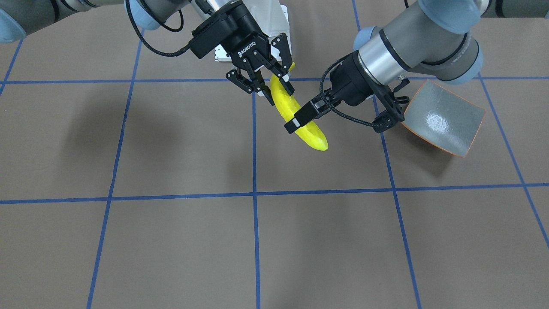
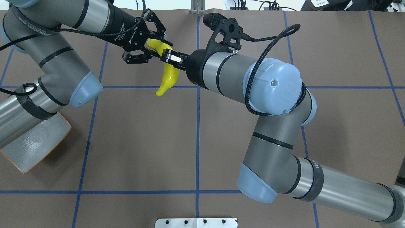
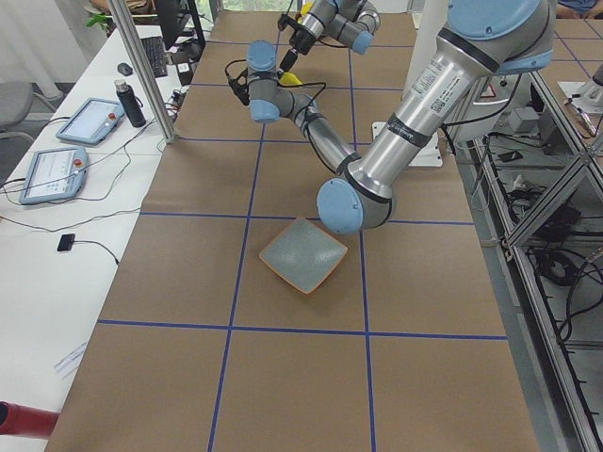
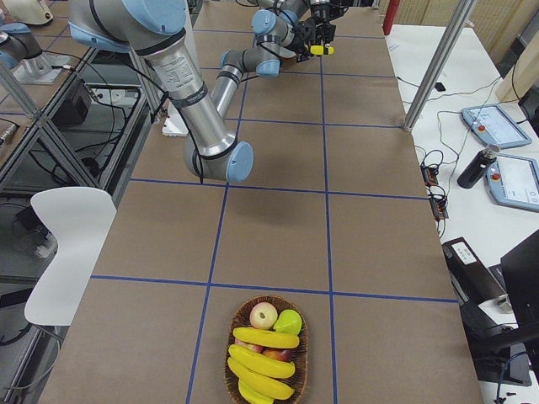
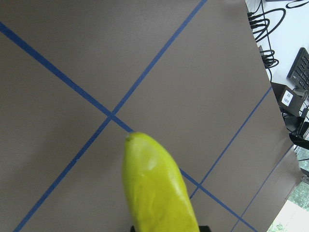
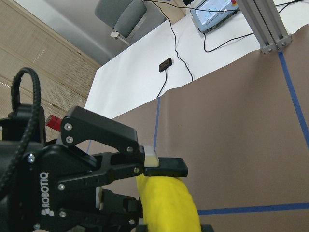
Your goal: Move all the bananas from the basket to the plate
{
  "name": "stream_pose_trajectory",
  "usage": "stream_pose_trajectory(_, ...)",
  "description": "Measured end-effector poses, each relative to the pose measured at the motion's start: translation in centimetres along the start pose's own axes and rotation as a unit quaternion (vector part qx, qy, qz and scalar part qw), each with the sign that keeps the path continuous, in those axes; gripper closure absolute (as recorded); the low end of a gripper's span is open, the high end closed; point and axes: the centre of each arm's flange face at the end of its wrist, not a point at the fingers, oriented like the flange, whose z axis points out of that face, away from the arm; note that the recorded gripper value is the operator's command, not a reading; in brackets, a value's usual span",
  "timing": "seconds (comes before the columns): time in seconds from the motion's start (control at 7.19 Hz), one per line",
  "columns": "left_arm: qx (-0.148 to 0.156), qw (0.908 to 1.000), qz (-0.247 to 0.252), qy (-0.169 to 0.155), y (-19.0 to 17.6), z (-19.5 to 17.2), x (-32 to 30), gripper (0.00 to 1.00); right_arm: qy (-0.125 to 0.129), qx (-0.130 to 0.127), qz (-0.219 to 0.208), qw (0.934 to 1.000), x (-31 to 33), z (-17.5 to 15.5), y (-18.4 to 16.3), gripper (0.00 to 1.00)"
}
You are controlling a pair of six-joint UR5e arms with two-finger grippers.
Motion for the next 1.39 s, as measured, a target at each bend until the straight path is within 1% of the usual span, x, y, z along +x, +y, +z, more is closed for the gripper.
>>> stream_pose_trajectory(0.28, 0.006, 1.0000, -0.002, 0.003, -0.4, -0.5, 0.1, 1.00, -0.006, -0.005, -0.001, 1.0000, 0.0, -0.7, 0.0, 0.00)
stream_pose_trajectory(0.42, 0.014, 0.9999, -0.003, 0.005, -1.3, -1.2, 0.0, 1.00, -0.004, -0.008, -0.001, 1.0000, 0.5, -1.1, -0.1, 0.00)
stream_pose_trajectory(0.56, 0.026, 0.9996, -0.008, 0.001, -3.1, -2.1, -1.0, 1.00, 0.004, -0.013, -0.002, 0.9999, 1.9, -1.2, -0.4, 0.00)
stream_pose_trajectory(0.7, 0.035, 0.9993, -0.010, -0.008, -5.0, -2.8, -2.9, 1.00, 0.021, -0.021, -0.004, 0.9996, 3.9, -1.3, -1.4, 0.00)
stream_pose_trajectory(0.97, 0.050, 0.9973, 0.031, -0.045, -8.9, -5.2, -9.5, 1.00, 0.068, -0.051, -0.006, 0.9964, 10.2, -2.1, -5.2, 0.00)
stream_pose_trajectory(1.11, 0.057, 0.9949, 0.058, -0.060, -10.4, -7.0, -12.8, 1.00, 0.095, -0.065, -0.015, 0.9933, 13.8, -2.8, -6.9, 0.00)
stream_pose_trajectory(1.25, 0.063, 0.9909, 0.091, -0.075, -11.5, -8.8, -16.3, 1.00, 0.126, -0.077, -0.031, 0.9886, 17.2, -3.6, -8.6, 0.00)
stream_pose_trajectory(1.39, 0.068, 0.9838, 0.136, -0.095, -12.5, -10.6, -19.9, 1.00, 0.158, -0.091, -0.047, 0.9821, 19.9, -4.5, -10.6, 0.00)
